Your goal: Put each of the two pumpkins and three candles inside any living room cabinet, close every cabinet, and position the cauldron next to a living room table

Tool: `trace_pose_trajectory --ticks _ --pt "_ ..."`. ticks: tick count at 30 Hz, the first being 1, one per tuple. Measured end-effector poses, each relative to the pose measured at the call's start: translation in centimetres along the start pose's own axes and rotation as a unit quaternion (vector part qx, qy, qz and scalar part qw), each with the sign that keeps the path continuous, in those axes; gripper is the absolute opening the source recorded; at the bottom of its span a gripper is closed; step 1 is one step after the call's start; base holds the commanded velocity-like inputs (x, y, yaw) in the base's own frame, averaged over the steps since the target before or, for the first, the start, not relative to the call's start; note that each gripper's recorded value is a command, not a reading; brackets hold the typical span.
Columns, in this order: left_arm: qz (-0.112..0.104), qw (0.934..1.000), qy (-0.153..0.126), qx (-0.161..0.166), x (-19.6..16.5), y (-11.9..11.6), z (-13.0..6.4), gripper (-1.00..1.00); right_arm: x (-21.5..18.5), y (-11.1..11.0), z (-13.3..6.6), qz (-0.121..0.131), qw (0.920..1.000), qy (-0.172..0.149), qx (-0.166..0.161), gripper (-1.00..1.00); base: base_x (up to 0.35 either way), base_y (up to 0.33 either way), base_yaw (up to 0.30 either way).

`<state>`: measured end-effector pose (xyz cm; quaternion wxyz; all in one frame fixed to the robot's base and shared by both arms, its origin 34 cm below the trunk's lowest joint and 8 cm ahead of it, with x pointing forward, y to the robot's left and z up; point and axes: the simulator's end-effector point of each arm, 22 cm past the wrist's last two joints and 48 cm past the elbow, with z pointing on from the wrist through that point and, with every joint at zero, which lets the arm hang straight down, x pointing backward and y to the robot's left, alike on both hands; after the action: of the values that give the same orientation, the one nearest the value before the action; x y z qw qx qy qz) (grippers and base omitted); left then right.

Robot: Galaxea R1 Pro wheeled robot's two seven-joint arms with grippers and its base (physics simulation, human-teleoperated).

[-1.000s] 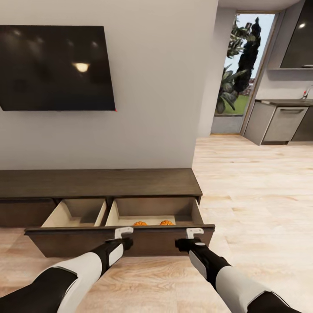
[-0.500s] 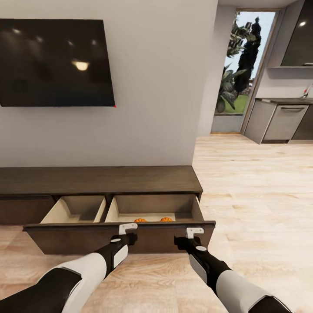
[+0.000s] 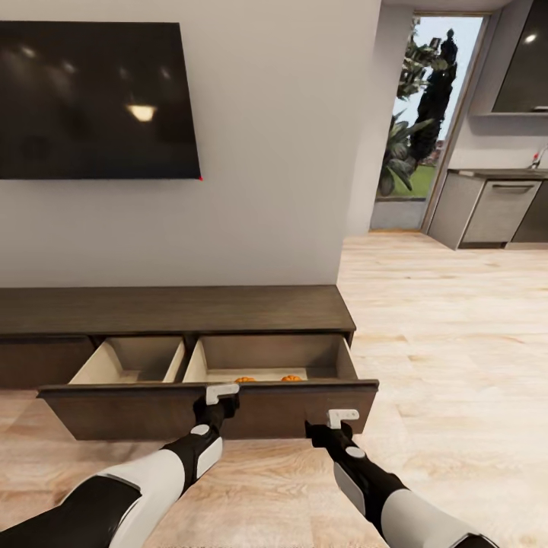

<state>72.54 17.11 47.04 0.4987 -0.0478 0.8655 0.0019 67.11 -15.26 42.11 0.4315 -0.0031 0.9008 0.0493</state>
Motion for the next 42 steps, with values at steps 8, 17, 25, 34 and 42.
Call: trace_pose_trajectory --ticks 8,17,25,34,42 --pt "-0.004 0.9998 -0.018 0.001 0.0 0.0 0.1 1.00 0.0 -0.1 0.3 0.001 0.9999 -0.015 0.002 1.00 0.000 0.000 0.000" --pt "-0.006 0.9995 -0.030 -0.001 0.9 0.3 0.0 1.00 -1.3 1.0 0.4 0.009 0.9987 -0.050 -0.003 1.00 0.000 0.000 0.000" --pt "-0.007 0.9995 -0.031 -0.001 2.4 0.4 0.5 1.00 -2.7 1.3 0.8 0.016 0.9948 -0.100 -0.009 1.00 0.000 0.000 0.000" --pt "-0.006 0.9995 -0.031 0.001 4.2 0.3 1.1 1.00 -1.5 1.2 1.5 0.018 0.9933 -0.114 -0.010 1.00 0.000 0.000 0.000" --pt "-0.008 0.9993 -0.035 0.002 5.5 0.3 1.7 1.00 0.4 1.1 2.3 0.015 0.9935 -0.112 -0.010 1.00 0.000 0.000 0.000"
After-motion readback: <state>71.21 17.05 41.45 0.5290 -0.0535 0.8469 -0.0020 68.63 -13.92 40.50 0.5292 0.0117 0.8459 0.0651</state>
